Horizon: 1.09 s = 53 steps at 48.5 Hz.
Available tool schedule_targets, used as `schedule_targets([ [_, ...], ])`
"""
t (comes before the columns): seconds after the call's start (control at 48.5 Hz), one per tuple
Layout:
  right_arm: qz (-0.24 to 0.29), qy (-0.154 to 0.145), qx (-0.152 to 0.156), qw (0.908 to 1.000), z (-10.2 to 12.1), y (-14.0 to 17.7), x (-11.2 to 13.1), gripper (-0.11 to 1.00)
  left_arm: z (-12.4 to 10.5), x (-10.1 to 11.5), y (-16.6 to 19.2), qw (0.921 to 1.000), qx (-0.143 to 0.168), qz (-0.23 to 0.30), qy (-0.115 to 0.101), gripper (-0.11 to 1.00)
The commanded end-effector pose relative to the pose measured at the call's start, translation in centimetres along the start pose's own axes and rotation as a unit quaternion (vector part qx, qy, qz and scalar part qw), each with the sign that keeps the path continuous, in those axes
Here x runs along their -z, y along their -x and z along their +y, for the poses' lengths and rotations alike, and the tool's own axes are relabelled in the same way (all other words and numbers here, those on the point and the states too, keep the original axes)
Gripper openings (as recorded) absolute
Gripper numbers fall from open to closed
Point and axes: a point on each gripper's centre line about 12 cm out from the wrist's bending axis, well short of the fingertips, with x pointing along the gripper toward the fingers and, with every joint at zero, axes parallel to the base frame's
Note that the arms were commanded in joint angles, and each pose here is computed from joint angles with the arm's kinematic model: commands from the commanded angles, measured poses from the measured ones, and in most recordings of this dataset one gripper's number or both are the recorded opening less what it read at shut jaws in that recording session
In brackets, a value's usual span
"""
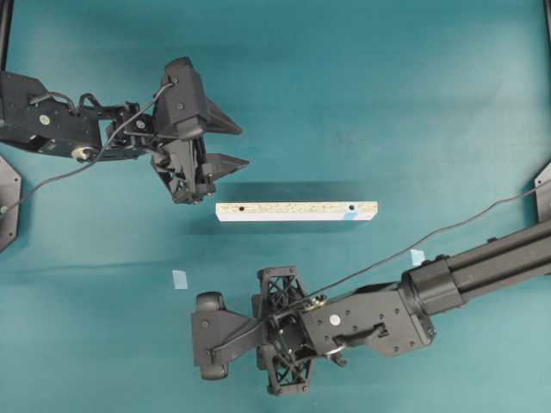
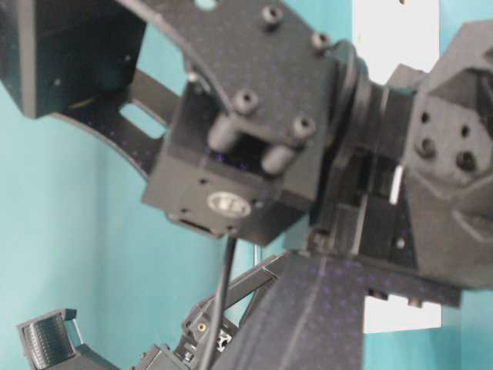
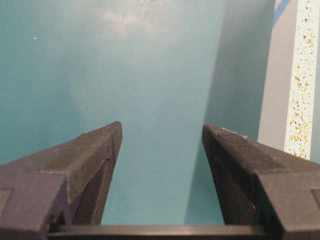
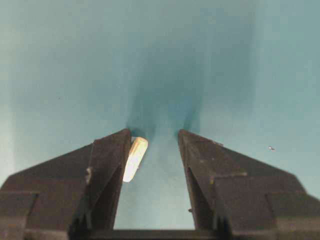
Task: Insert the rod into the hole on the wooden board.
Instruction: 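Lift the peg with the right gripper off the table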
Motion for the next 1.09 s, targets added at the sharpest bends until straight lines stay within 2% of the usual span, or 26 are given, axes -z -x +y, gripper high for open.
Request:
schedule_targets([
  [0.0,-0.025,0.000,-0.011,0.9996,0.6,1.5,-1.3,0.52,-0.2,-0.8,0.3,0.9999,0.002,-0.014,0.004,0.75],
  [0.165,-0.024,-0.004,-0.012,0.9996,0.7,1.5,-1.3,0.52,-0.2,-0.7,0.3,0.9999,0.003,-0.012,0.002,0.75],
  [0.412,-0.023,-0.043,-0.014,0.9987,0.9,1.5,-1.2,0.50,-0.2,-0.5,0.4,0.9999,0.003,-0.011,0.003,0.75],
  [0.536,-0.022,-0.044,-0.016,0.9987,1.4,1.5,-1.0,0.38,-0.1,-0.5,0.4,0.9999,0.002,-0.010,0.003,0.75],
  [0.701,-0.022,-0.042,-0.017,0.9987,1.6,1.6,-0.9,0.12,-0.1,-0.4,0.4,1.0000,0.002,-0.009,0.003,0.75],
  [1.072,-0.023,-0.039,-0.016,0.9988,1.6,1.6,-0.9,0.10,-0.2,-0.4,0.4,1.0000,0.003,-0.009,0.002,0.75],
])
